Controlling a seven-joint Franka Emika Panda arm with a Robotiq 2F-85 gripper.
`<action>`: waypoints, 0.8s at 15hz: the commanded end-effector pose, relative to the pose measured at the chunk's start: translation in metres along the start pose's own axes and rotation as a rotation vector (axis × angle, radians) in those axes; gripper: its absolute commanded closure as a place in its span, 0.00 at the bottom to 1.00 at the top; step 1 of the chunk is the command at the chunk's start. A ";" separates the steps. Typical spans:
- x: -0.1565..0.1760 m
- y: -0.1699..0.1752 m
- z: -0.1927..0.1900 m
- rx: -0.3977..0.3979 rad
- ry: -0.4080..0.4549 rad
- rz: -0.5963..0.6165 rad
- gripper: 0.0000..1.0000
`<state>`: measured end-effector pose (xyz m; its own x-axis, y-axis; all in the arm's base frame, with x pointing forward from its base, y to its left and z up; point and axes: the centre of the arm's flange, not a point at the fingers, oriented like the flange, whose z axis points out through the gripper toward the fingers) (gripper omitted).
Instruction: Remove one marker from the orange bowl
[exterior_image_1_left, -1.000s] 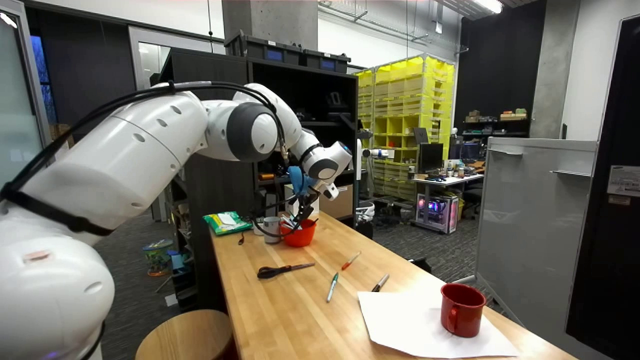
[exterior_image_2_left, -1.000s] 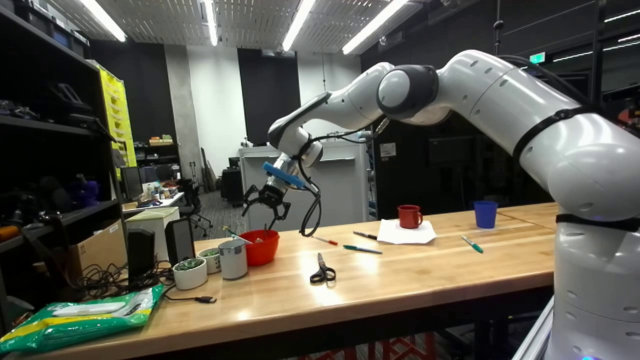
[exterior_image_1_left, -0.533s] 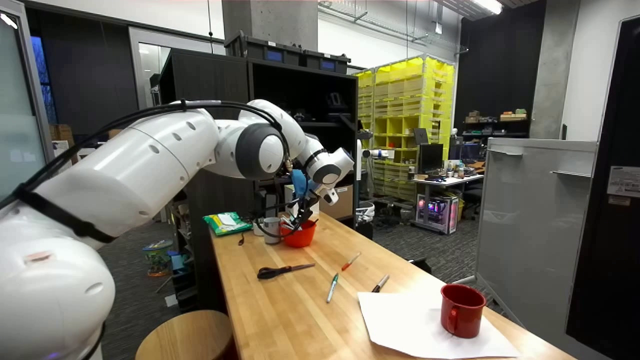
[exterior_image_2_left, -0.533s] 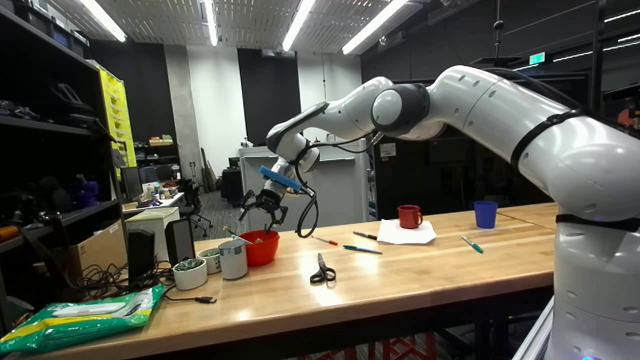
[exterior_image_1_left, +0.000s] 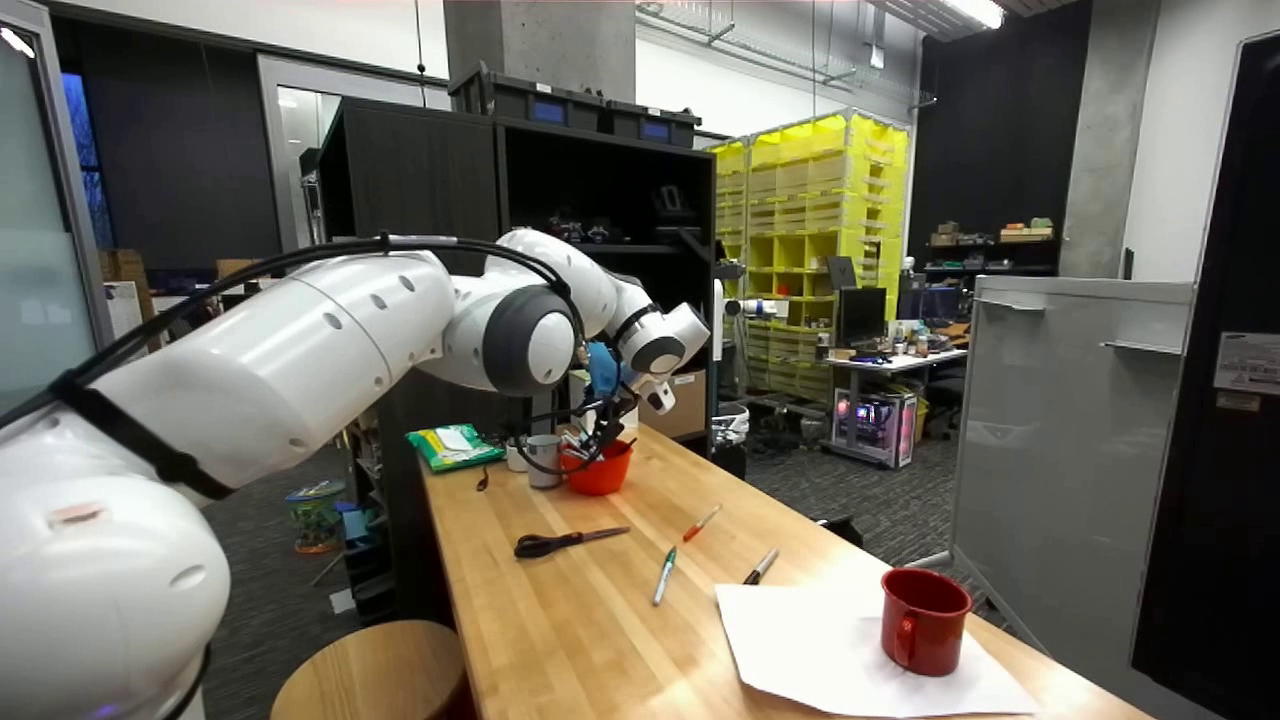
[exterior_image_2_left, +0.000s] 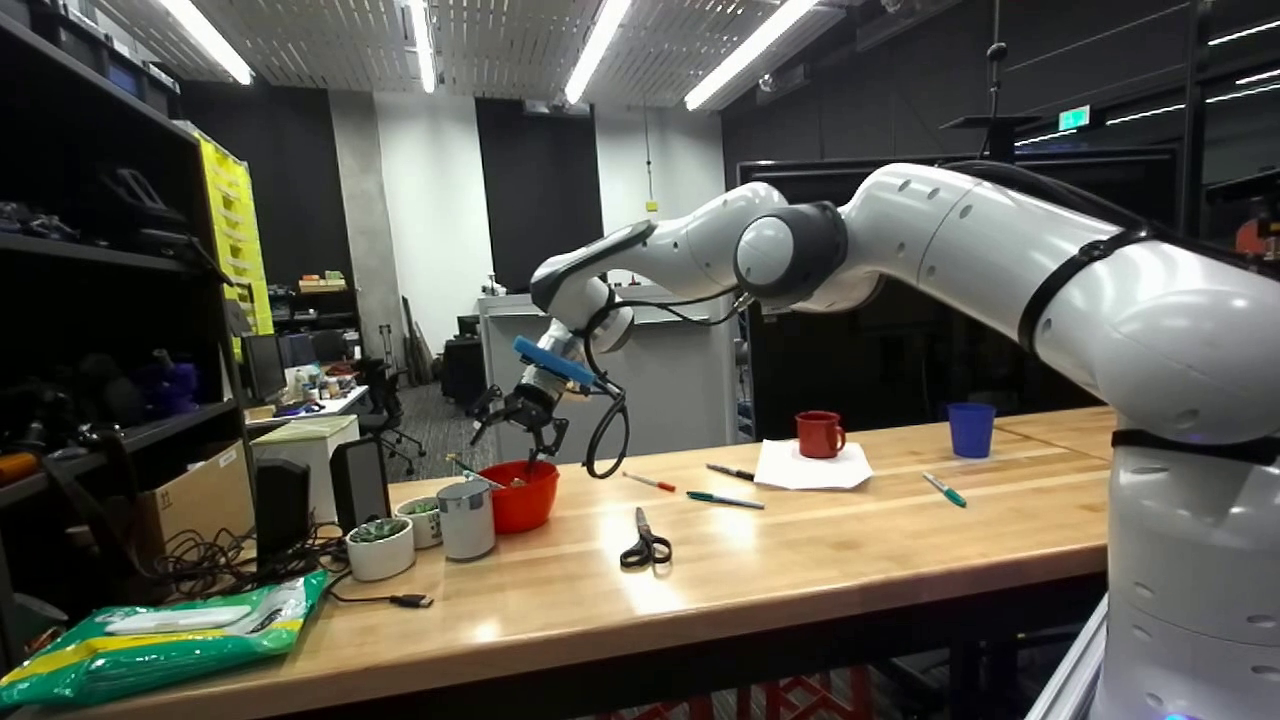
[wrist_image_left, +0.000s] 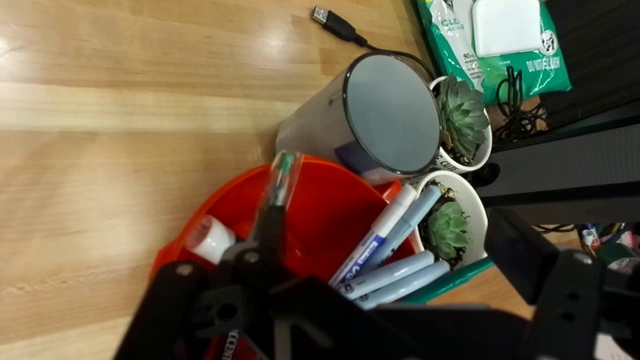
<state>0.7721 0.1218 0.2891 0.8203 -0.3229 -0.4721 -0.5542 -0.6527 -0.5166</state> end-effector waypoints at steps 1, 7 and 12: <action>0.027 -0.022 0.002 0.003 -0.042 0.015 0.00; 0.038 -0.024 0.009 -0.002 -0.070 0.016 0.00; 0.039 -0.023 0.012 -0.003 -0.080 0.012 0.00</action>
<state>0.7795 0.1267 0.2730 0.8116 -0.2765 -0.5146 -0.5528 -0.6485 -0.5233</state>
